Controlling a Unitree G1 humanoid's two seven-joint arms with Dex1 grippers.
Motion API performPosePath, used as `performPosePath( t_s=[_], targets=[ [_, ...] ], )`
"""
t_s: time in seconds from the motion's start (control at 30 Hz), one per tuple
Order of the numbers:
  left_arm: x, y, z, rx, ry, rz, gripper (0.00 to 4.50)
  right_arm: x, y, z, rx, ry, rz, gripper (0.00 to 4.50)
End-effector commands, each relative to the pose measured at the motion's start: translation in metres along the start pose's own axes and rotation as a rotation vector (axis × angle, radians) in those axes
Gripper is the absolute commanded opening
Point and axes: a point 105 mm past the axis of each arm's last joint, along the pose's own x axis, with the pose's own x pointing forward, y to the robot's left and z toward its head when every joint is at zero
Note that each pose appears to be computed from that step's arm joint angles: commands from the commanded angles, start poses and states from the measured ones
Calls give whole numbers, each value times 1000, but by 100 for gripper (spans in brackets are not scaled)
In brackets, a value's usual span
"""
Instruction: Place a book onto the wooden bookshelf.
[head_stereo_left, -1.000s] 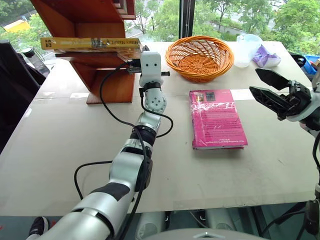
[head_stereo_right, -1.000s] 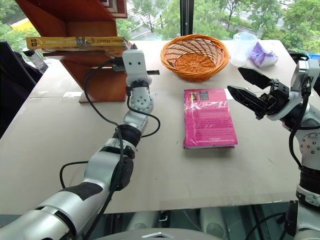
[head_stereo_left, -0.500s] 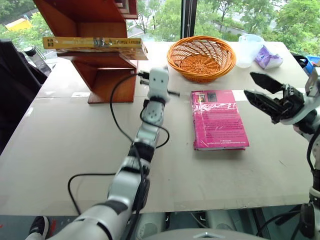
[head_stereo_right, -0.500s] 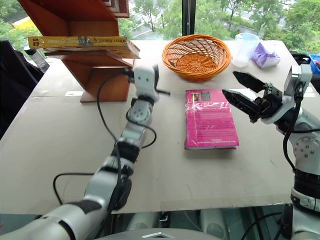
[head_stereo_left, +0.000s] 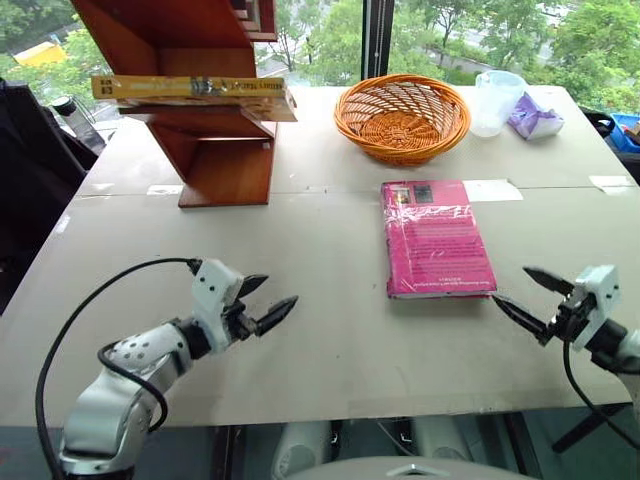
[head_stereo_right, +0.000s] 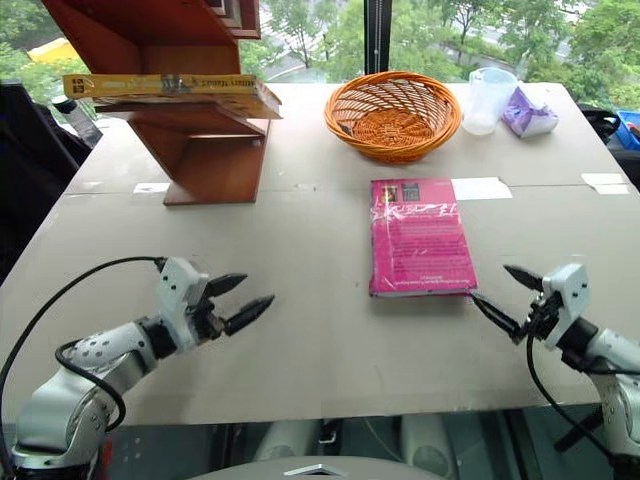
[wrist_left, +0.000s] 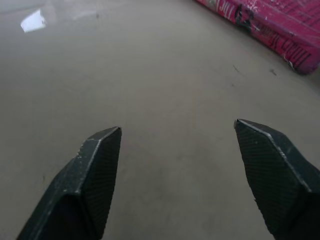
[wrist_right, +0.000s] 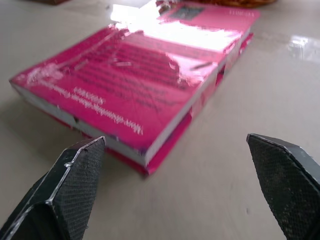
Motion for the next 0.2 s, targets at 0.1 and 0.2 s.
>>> performPosePath(
  t_s=[0.1, 0.2],
  targets=[
    [-3, -1, 1, 24, -28, 34, 447, -13, -11, -4, -51, -35, -67, 450],
    [1, -6, -2, 47, -25, 21, 447, -14, -13, -7, -58, -33, -67, 450]
  ],
)
